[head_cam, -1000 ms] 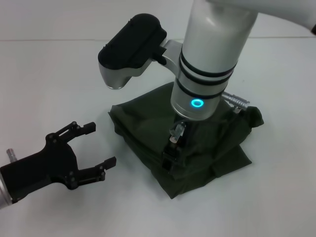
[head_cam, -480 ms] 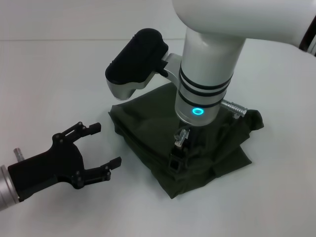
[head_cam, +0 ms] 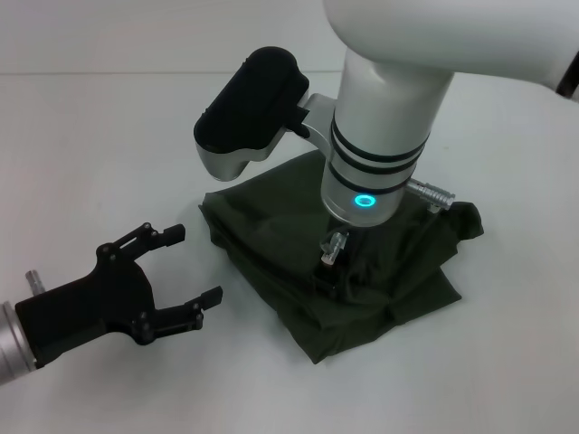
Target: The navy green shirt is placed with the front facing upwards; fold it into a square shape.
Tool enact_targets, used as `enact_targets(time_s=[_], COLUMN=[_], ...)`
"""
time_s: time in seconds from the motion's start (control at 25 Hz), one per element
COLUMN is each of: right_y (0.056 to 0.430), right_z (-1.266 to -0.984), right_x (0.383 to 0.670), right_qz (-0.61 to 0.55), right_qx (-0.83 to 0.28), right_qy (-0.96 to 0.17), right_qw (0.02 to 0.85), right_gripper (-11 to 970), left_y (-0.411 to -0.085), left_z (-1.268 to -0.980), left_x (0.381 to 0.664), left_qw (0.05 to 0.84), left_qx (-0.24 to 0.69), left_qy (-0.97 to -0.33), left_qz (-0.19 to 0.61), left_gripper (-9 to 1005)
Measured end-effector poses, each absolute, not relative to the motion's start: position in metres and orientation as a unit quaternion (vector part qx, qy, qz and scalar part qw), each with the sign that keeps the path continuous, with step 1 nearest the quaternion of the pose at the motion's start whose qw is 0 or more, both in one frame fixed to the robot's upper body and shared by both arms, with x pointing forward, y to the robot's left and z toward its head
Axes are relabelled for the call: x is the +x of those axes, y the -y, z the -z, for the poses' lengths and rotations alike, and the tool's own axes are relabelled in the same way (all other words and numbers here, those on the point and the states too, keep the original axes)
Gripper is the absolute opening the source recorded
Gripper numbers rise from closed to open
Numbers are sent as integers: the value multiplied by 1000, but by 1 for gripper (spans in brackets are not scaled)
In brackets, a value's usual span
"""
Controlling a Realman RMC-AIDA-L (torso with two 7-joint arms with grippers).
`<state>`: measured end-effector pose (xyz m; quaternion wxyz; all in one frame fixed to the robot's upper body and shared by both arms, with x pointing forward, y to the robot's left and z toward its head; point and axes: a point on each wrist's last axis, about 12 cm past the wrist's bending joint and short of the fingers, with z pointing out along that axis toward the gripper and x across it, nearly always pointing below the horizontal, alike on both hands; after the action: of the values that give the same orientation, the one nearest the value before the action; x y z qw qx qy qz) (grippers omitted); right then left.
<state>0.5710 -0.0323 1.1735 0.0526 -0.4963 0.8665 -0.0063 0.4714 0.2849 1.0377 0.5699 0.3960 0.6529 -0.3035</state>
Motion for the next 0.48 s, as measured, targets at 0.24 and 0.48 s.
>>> enact_targets(time_s=[0.24, 0.48], right_y=[39, 54], right_z=[-1177, -1182], right_x=[572, 576], right_qz=[7, -5], right_qx=[-499, -496], right_qy=[-864, -866], right_qw=[63, 66], right_gripper=[241, 151], left_y=[-284, -283], left_z=[-1037, -1036], left_x=[472, 473], left_qw=[569, 571], left_qx=[394, 388], left_qy=[-656, -656], left_qz=[301, 304], left_gripper=[919, 920])
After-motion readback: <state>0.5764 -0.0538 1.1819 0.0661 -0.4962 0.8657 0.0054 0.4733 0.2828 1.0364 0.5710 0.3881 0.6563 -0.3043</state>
